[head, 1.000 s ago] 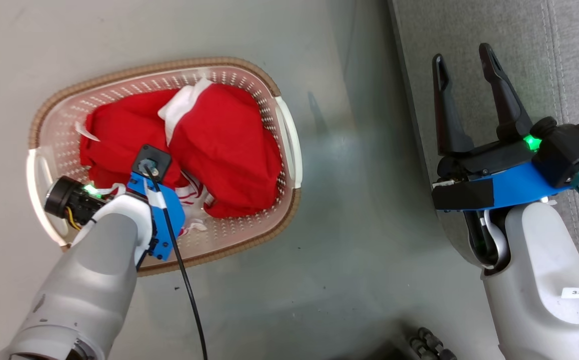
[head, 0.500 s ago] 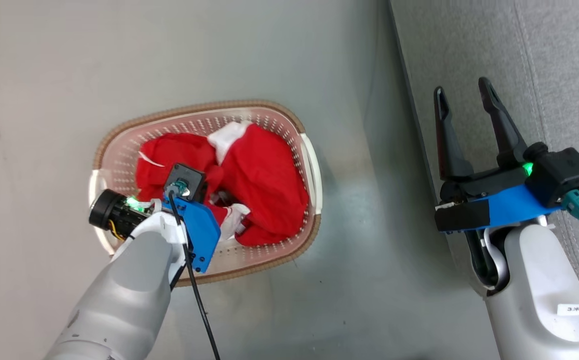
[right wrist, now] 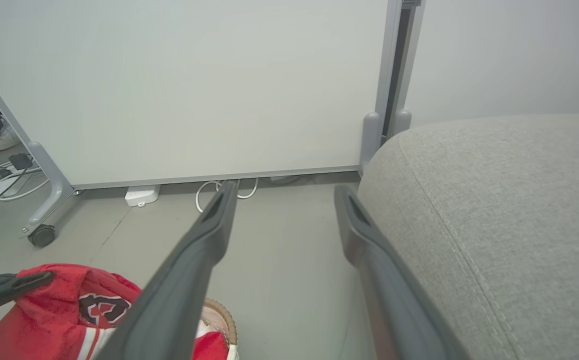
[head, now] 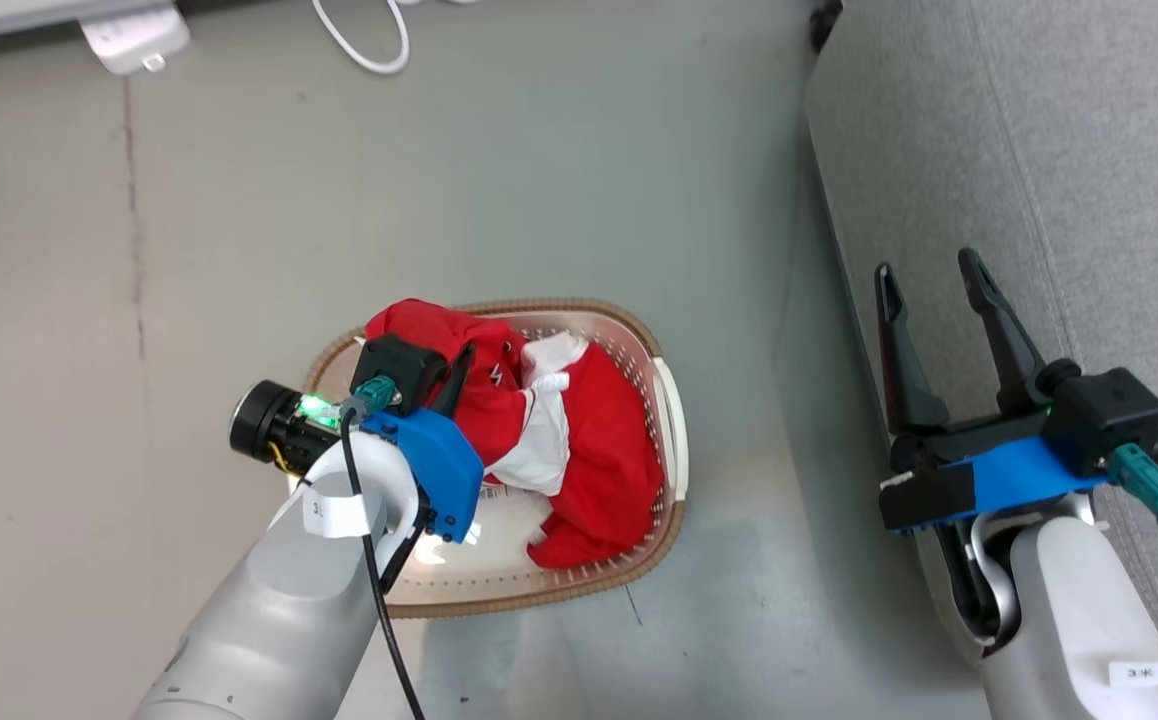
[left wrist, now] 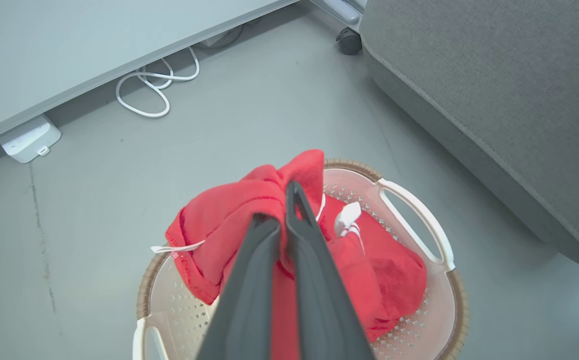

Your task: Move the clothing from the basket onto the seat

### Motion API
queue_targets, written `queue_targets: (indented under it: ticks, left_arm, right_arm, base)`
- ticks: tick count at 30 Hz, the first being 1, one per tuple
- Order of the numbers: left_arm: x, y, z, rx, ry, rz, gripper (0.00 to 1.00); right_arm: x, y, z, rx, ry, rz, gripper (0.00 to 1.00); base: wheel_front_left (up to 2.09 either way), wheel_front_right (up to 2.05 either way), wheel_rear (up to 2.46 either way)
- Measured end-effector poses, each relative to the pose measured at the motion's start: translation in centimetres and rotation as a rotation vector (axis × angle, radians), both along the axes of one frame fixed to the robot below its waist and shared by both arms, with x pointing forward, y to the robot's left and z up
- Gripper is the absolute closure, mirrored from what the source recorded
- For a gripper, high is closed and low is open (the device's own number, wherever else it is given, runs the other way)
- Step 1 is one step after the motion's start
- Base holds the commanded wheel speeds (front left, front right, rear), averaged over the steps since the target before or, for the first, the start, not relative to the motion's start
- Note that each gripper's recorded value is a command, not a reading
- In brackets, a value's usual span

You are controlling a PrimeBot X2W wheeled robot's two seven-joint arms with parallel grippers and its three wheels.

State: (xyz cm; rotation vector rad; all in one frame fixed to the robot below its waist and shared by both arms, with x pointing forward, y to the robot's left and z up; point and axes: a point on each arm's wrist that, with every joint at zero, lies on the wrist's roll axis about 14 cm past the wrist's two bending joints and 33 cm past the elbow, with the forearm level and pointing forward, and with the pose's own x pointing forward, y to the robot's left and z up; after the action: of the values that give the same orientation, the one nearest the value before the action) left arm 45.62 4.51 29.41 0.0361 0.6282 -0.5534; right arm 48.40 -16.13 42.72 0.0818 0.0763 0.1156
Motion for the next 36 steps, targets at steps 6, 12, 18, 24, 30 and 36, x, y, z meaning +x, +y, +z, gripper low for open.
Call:
queue_targets:
  ticks: [6, 12, 18, 24, 30, 36]
  left_arm:
    - [2.4, -0.9, 6.5, -0.077, -0.18, 0.014, 1.0]
    - [3.3, -2.1, 12.7, -0.139, -0.346, 0.007, 1.0]
    - [3.4, -3.6, 18.5, -0.197, -0.491, -0.025, 1.0]
    - [2.6, -5.6, 23.7, -0.237, -0.622, -0.088, 1.0]
    - [1.3, -6.8, 27.5, -0.261, -0.714, -0.134, 1.0]
    - [0.2, -7.1, 29.3, -0.255, -0.751, -0.151, 1.0]
  right_arm:
    - [-1.0, 0.3, 2.0, -0.002, -0.037, 0.01, 0.0]
    - [-2.3, 0.3, 3.7, -0.005, -0.065, 0.01, 0.0]
    - [-3.5, 0.4, 4.9, -0.005, -0.086, 0.012, 0.0]
    - [-4.7, 0.2, 6.0, -0.005, -0.109, 0.008, 0.0]
    - [-5.9, 0.0, 6.8, -0.005, -0.122, 0.0, 0.0]
    - [-6.6, 0.1, 7.7, -0.008, -0.146, 0.007, 0.0]
  base:
    - [0.0, 0.0, 0.0]
    - [0.0, 0.0, 0.0]
    - [0.0, 0.0, 0.0]
    - [0.0, 0.0, 0.0]
    - [0.0, 0.0, 0.0]
    - [0.0, 0.0, 0.0]
